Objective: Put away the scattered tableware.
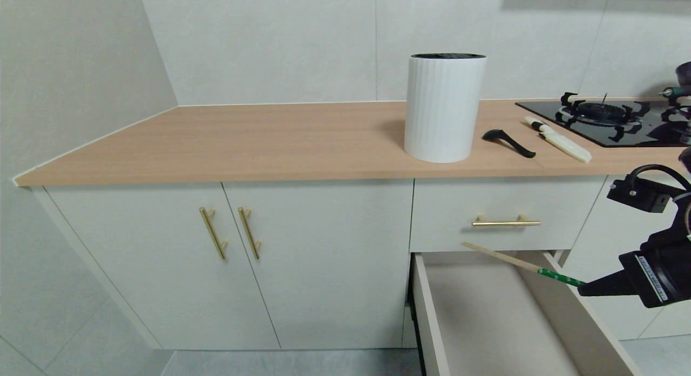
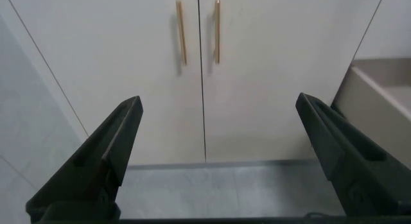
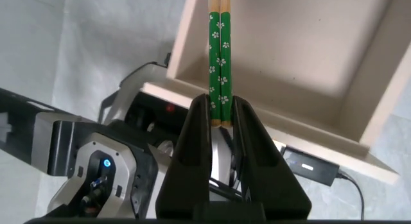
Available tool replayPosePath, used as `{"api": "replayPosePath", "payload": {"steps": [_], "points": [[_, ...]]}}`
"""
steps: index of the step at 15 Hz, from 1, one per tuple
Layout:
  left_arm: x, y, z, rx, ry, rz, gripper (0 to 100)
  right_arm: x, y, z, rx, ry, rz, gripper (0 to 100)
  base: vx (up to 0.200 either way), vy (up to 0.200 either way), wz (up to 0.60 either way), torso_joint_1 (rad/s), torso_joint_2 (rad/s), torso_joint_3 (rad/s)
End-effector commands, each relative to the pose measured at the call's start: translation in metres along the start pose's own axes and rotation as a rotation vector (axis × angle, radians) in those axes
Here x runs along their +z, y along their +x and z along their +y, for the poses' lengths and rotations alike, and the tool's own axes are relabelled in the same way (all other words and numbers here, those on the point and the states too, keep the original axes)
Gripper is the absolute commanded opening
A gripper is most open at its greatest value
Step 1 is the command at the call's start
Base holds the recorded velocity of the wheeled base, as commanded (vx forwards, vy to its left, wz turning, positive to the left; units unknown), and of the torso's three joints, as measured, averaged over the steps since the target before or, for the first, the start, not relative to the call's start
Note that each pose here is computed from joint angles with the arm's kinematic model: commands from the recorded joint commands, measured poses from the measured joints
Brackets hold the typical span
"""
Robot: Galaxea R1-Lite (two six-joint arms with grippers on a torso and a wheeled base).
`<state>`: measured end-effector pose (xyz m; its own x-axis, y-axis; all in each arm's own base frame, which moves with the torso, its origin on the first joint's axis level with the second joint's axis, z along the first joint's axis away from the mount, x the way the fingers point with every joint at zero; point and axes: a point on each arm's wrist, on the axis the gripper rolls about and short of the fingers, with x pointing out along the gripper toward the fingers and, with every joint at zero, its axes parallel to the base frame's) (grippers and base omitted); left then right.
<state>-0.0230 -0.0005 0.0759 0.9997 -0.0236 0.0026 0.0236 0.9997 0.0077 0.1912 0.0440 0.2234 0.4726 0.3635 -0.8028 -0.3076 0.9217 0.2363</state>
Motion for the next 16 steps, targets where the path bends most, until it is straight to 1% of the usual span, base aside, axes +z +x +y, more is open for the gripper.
{"api": "replayPosePath", "payload": {"steps": [1,6,7,13,16], "points": [[0.0,0.0,0.0,0.001,0.0,0.003,100,0.002,0.006,-0.002,-0.004,0.005,0.02,0,0.0,0.0,0.0,-0.139,0.47,0.344],[0.0,0.0,0.0,0.001,0.0,0.003,100,0.003,0.012,-0.003,-0.006,0.01,0.04,0,0.0,0.0,0.0,-0.108,0.44,0.335],[0.0,0.0,0.0,-0.001,0.0,0.003,100,0.003,0.012,-0.003,-0.006,0.01,0.037,0,0.0,0.0,0.0,-0.036,0.24,0.183],[0.0,0.0,0.0,0.001,0.0,0.003,100,0.005,0.023,-0.006,-0.007,0.014,0.054,0,0.0,0.0,0.0,-0.011,0.03,0.027],[0.0,0.0,0.0,0.001,0.0,0.003,100,0.011,0.066,-0.018,-0.03,0.02,0.067,0,0.0,0.0,0.0,0.0,0.0,0.0]]}}
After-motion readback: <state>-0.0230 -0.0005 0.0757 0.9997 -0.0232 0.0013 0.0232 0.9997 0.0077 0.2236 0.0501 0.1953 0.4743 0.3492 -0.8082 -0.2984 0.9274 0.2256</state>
